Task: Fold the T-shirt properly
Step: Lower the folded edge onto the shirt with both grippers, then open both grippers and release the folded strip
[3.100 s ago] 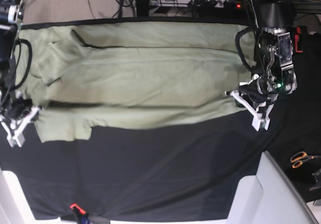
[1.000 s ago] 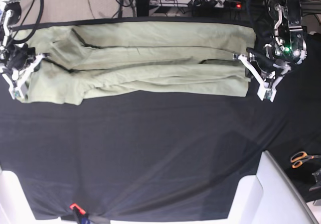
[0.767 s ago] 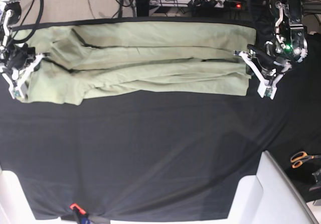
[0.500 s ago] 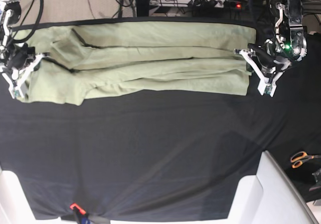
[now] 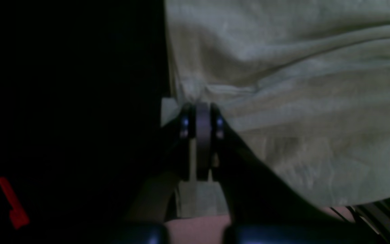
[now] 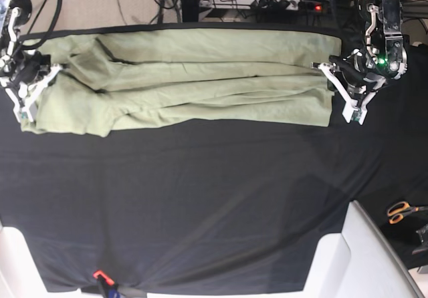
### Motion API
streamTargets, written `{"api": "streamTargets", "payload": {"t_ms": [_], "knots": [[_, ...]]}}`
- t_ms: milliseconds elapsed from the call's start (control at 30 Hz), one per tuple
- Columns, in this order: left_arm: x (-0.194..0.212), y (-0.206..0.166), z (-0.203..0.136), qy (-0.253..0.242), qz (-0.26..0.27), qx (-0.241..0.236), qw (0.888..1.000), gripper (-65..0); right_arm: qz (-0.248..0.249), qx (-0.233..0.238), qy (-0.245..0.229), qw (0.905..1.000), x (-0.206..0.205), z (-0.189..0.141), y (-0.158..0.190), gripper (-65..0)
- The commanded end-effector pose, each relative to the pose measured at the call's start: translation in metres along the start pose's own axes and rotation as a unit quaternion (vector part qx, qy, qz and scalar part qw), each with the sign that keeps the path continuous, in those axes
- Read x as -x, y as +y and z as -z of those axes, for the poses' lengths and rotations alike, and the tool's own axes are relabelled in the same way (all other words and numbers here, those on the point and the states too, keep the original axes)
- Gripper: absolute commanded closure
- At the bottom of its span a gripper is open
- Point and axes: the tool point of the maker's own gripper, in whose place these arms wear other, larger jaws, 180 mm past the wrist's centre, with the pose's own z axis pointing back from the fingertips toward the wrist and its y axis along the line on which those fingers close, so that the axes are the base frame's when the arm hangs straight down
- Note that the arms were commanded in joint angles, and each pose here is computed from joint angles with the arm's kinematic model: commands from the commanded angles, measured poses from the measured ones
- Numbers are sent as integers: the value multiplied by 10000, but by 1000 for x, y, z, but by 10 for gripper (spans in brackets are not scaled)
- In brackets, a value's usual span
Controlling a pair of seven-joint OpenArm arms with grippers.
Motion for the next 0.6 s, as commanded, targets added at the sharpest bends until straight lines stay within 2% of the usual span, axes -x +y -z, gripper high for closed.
{"api": "streamTargets", "payload": {"t_ms": [0, 67, 133, 267, 367, 433, 567], "knots": [[-13, 6, -4, -247, 54, -71, 9997, 0, 74, 112, -150, 9998, -8, -8, -10, -105], [-15, 6, -4, -332, 55, -69, 9994, 0, 333, 194, -284, 9989, -10, -16, -15, -194], [-11, 5, -4, -294, 54, -64, 9995, 0, 601, 355, -605, 9957, -17, -30, -22, -252], [-10, 5, -4, -294, 54, -62, 9995, 0, 552, 588, -1111, 9905, -38, -58, -28, -264], [-10, 5, -4, -294, 54, -62, 9995, 0, 423, 497, -1441, 9874, -71, -56, -23, -263], [-10, 5, -4, -294, 54, -62, 9995, 0, 308, 351, -1529, 9871, -82, -46, -19, -216], [-10, 5, -4, -294, 54, -62, 9995, 0, 236, 75, -1385, 9900, -91, -21, -9, 0]]}}
